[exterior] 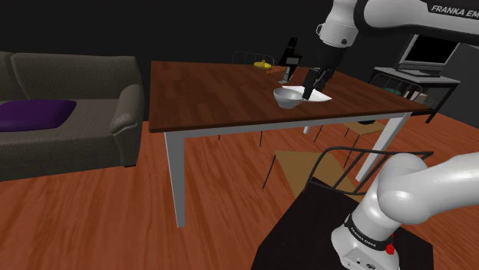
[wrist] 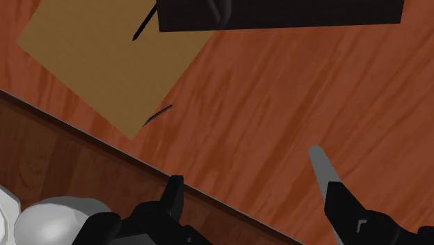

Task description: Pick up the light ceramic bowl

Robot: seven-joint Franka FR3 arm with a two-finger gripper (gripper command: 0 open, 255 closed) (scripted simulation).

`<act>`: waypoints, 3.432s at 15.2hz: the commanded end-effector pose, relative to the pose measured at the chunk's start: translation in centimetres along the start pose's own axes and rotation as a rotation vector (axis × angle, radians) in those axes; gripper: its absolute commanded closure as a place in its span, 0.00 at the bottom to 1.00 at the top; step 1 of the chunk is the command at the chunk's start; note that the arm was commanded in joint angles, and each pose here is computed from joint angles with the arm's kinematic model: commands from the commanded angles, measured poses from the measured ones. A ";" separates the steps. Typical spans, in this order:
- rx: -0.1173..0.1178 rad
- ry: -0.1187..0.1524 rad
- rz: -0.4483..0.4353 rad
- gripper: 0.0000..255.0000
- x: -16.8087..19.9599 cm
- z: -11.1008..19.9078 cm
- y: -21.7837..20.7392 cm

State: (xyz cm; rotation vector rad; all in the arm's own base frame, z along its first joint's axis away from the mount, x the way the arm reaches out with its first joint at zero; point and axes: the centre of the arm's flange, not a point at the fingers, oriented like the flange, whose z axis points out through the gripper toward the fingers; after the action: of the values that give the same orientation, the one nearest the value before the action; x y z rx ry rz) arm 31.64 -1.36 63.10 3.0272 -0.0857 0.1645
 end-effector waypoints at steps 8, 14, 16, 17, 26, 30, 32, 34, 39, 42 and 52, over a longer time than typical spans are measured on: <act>-0.025 0.003 0.013 0.00 6.7 3.7 4.8; -0.047 0.005 0.024 0.00 12.4 6.7 9.0; -0.054 0.005 0.028 0.00 14.2 7.7 10.5; -0.057 0.006 0.030 0.00 15.2 8.2 11.2; -0.077 0.008 0.040 0.00 20.0 12.3 15.0; -0.077 0.008 0.040 0.00 19.7 14.7 14.7; -0.077 0.008 0.040 0.00 19.7 14.7 14.7; -0.077 0.008 0.040 1.00 19.7 14.6 14.8; -0.077 0.008 0.040 1.00 19.7 14.6 14.8; -0.077 0.008 0.040 1.00 19.7 14.7 14.7; -0.077 0.008 0.040 1.00 20.3 9.4 15.3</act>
State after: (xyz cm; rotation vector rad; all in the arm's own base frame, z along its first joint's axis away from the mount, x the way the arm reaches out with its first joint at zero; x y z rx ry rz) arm 51.78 -18.57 57.07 2.9496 -0.1489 0.1725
